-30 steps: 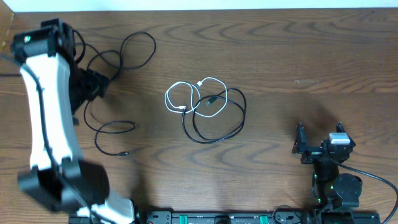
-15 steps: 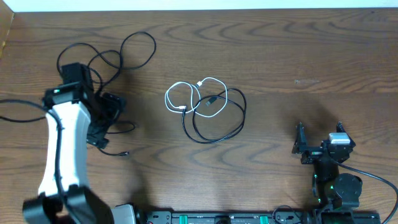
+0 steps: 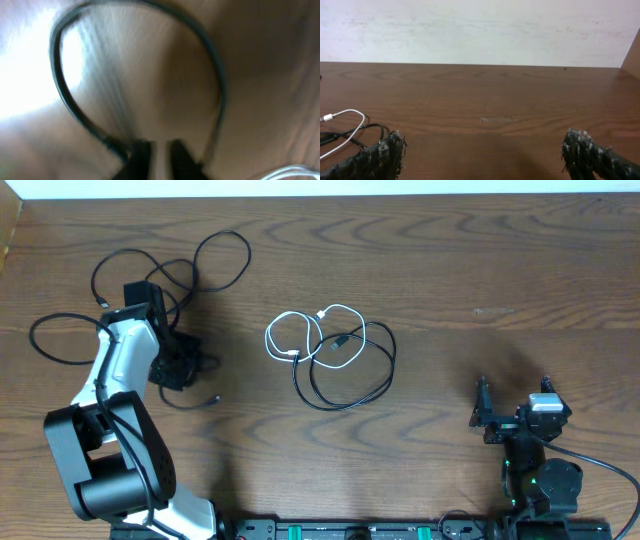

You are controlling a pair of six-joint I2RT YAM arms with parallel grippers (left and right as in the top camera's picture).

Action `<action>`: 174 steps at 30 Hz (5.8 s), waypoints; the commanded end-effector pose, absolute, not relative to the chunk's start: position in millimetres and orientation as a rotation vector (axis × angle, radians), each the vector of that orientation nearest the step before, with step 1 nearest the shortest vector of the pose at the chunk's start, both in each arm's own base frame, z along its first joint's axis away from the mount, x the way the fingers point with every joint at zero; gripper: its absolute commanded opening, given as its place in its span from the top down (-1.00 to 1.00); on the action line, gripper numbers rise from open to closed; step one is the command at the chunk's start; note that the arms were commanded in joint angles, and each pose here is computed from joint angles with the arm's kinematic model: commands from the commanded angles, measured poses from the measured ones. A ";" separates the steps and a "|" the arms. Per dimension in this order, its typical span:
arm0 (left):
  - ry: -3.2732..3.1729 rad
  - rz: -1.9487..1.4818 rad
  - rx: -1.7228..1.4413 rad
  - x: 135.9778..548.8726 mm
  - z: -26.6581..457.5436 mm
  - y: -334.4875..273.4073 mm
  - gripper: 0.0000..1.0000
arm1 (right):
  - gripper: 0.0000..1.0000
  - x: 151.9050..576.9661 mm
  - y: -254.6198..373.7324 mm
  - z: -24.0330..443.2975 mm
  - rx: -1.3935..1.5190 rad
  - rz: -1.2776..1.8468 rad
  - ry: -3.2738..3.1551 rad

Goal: Untangle cables

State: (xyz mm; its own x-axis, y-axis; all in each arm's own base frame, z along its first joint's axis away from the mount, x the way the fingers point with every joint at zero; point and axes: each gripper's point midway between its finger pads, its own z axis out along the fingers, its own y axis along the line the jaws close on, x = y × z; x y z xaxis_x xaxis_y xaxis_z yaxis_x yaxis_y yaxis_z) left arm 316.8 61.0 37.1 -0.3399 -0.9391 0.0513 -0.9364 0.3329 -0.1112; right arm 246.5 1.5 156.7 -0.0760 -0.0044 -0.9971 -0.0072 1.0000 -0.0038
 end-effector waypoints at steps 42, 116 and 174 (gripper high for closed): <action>2.782 -0.323 -0.737 479.9 104.7 95.5 -0.96 | -0.98 246.2 4.6 156.0 -0.008 0.023 1.648; 2.108 -0.175 -1.846 372.5 134.8 222.6 -0.27 | -0.99 246.2 4.6 156.0 -0.007 0.023 1.648; 1.756 -0.248 -0.901 509.4 368.0 242.1 0.85 | -0.98 246.2 4.6 156.0 -0.008 0.023 1.648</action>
